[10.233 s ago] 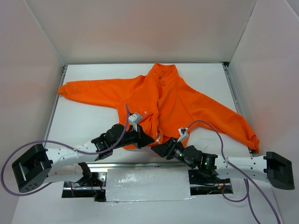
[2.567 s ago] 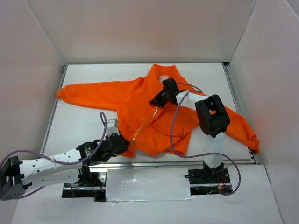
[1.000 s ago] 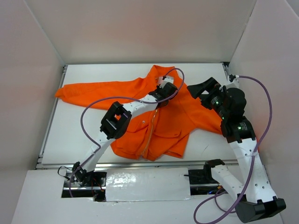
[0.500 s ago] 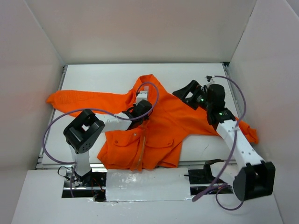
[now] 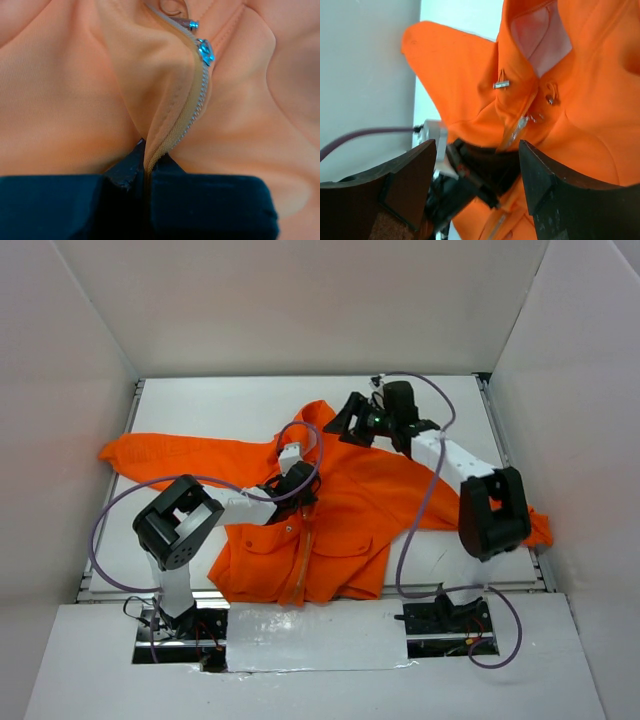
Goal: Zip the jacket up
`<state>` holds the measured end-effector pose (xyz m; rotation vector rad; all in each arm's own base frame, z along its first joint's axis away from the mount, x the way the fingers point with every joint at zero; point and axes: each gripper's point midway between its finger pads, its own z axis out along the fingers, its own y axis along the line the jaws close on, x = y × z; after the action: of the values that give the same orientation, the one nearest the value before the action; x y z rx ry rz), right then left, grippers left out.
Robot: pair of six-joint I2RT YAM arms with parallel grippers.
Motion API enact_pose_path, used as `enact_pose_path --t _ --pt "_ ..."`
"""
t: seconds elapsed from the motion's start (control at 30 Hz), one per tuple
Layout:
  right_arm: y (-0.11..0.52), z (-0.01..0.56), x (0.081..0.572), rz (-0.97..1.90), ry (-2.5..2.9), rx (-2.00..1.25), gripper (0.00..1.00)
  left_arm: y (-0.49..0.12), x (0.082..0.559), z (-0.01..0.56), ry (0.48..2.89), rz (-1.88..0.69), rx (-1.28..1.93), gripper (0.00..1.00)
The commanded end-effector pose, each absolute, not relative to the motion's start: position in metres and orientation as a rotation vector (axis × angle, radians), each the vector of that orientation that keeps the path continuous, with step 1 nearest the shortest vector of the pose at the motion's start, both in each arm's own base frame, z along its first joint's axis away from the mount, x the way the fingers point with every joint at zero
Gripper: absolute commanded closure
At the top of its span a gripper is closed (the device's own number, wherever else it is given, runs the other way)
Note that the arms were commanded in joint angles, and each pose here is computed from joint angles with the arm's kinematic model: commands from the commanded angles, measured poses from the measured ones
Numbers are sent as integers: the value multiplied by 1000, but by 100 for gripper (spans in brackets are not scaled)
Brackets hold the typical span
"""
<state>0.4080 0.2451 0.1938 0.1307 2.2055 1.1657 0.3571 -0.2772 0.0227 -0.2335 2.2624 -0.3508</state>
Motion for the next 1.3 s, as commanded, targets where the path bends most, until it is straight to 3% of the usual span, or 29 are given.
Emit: enact_pose_path --t 0.0,0.6,0.97,1.27 --pt "273 177 419 1112 2296 60 26 -262 310 -27 2490 -275 -320 100" --pt "303 82 401 1361 2388 173 26 -251 288 -54 2557 -262 -360 100" --pt "303 107 406 1560 2216 341 32 -251 286 -60 2569 -262 -314 100" --pt "294 136 397 1593 2126 433 32 -252 284 -65 2578 -267 -295 100"
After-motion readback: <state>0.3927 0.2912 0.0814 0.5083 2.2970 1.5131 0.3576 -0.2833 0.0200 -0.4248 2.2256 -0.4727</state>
